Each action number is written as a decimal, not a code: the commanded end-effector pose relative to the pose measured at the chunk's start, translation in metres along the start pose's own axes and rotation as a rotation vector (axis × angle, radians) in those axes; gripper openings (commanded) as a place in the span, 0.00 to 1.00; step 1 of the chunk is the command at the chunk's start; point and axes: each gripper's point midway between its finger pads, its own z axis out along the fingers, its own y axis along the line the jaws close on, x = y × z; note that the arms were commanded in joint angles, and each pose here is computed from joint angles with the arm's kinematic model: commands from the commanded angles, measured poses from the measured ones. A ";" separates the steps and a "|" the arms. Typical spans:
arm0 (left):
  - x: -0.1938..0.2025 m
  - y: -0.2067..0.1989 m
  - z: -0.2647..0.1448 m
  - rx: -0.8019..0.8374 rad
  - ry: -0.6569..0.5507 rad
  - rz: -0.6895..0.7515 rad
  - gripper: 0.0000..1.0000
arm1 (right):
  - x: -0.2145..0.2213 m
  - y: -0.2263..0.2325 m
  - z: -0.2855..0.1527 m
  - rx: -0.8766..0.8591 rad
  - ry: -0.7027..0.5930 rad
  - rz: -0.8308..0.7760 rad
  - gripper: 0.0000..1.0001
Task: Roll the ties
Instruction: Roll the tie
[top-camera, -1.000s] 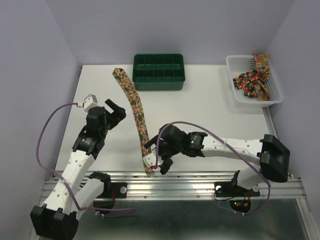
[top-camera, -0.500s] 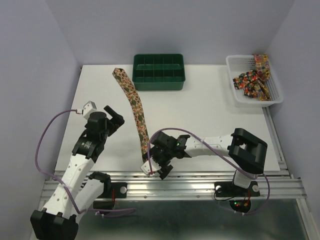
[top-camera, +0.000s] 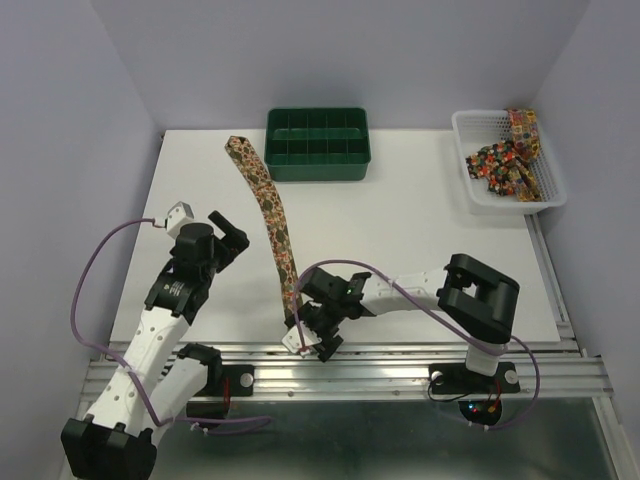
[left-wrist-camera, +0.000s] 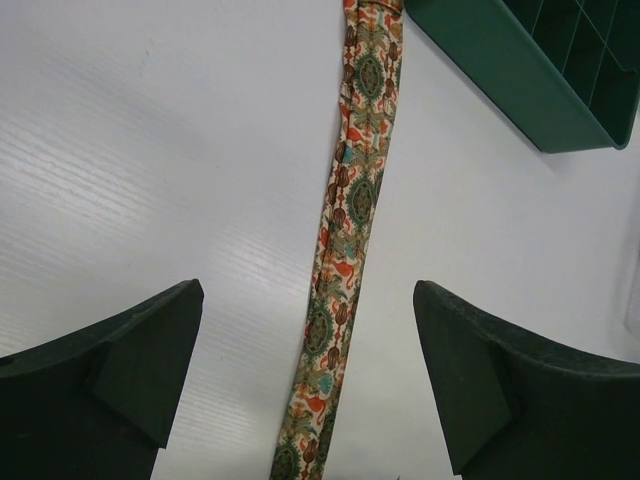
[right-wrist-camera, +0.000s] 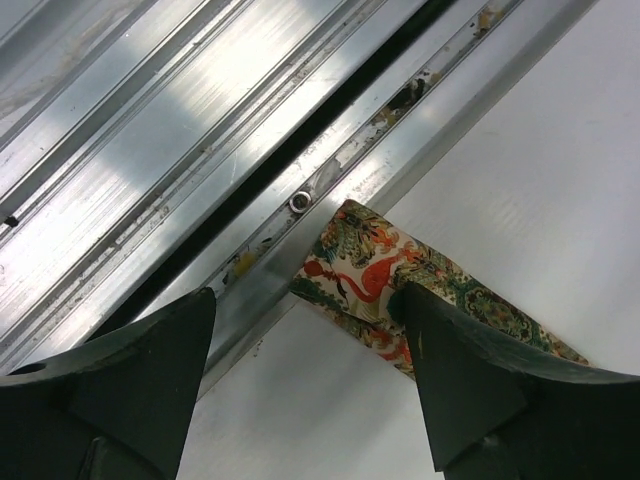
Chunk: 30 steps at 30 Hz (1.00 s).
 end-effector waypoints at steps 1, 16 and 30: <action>-0.009 -0.007 -0.001 0.026 -0.034 0.011 0.99 | -0.015 -0.010 0.003 -0.016 -0.060 -0.040 0.78; -0.007 -0.006 0.000 0.020 -0.025 0.015 0.99 | -0.036 -0.035 0.006 0.148 -0.193 0.054 0.22; -0.012 -0.015 -0.003 0.064 -0.045 -0.002 0.99 | -0.094 -0.059 -0.035 0.175 -0.415 0.092 0.02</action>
